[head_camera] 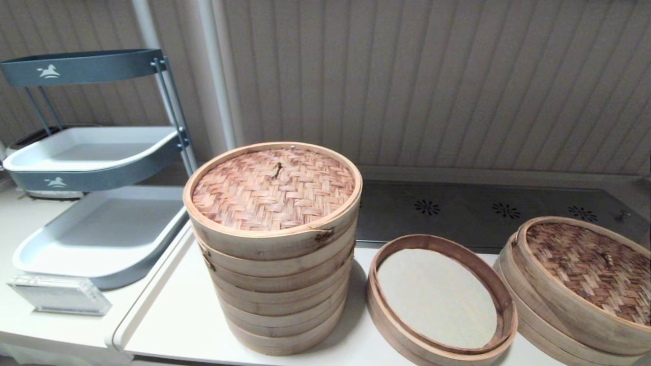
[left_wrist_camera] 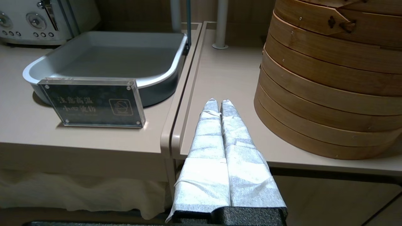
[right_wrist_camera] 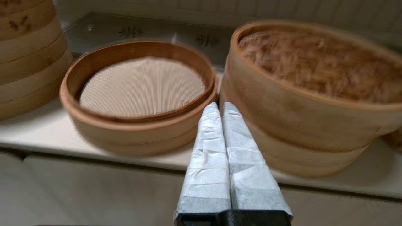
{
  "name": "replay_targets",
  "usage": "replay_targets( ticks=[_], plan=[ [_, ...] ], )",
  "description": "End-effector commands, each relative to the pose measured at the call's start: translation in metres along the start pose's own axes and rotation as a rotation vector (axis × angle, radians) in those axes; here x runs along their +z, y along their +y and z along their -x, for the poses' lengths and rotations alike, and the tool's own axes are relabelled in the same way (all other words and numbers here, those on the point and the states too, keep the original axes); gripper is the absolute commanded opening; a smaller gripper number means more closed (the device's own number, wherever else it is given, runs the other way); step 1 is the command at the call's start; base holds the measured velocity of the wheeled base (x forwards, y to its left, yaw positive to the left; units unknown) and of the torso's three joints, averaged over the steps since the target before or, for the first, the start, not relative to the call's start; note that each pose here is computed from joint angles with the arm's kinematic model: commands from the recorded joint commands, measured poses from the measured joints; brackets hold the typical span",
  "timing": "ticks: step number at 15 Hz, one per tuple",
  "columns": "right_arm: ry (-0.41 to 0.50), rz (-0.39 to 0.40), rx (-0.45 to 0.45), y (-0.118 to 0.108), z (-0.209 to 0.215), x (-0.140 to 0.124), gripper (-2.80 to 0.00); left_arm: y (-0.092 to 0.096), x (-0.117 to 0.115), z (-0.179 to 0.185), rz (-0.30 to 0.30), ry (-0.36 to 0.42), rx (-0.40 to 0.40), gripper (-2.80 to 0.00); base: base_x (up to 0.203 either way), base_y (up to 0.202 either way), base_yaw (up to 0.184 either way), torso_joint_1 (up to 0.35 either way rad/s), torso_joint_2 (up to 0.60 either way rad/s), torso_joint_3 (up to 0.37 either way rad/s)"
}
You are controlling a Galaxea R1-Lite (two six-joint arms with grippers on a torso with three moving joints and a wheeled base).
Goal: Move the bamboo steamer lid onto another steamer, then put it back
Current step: Pick up the steamer
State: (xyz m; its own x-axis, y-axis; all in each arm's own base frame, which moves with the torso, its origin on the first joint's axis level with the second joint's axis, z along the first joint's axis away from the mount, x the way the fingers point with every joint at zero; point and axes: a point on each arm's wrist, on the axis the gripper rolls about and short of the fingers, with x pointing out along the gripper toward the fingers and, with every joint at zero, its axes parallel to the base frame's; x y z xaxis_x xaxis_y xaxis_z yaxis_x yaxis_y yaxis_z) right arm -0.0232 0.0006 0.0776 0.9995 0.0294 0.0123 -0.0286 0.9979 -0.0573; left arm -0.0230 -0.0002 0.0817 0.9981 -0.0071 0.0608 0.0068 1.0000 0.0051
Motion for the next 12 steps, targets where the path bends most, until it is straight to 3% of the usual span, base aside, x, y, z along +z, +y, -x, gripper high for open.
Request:
replay_targets(
  ticks=[1, 4, 7, 12],
  plan=[
    [-0.037, 0.002, 0.027, 0.000, 0.006, 0.021, -2.80, 0.000, -0.007, -0.001, 0.000, 0.022, 0.001, -2.80, 0.000, 0.000, 0.000, 0.000, 0.00, 0.000],
    [0.005, -0.003, 0.085, -0.001, 0.017, 0.053, -2.80, 0.000, -0.007, -0.001, 0.000, 0.022, 0.001, -2.80, 0.000, 0.000, 0.000, 0.000, 0.00, 0.000],
    [0.092, -0.016, 0.099, -0.003, -0.002, 0.091, -2.80, 0.000, -0.007, -0.001, 0.000, 0.022, 0.002, -2.80, 0.000, 0.000, 0.000, 0.000, 0.00, 0.000],
    [0.267, -0.120, 0.019, -0.009, -0.056, 0.137, -2.80, 0.000, -0.007, -0.001, 0.000, 0.021, 0.000, -2.80, 0.000, 0.000, 0.000, 0.000, 0.00, 0.000]
  ],
)
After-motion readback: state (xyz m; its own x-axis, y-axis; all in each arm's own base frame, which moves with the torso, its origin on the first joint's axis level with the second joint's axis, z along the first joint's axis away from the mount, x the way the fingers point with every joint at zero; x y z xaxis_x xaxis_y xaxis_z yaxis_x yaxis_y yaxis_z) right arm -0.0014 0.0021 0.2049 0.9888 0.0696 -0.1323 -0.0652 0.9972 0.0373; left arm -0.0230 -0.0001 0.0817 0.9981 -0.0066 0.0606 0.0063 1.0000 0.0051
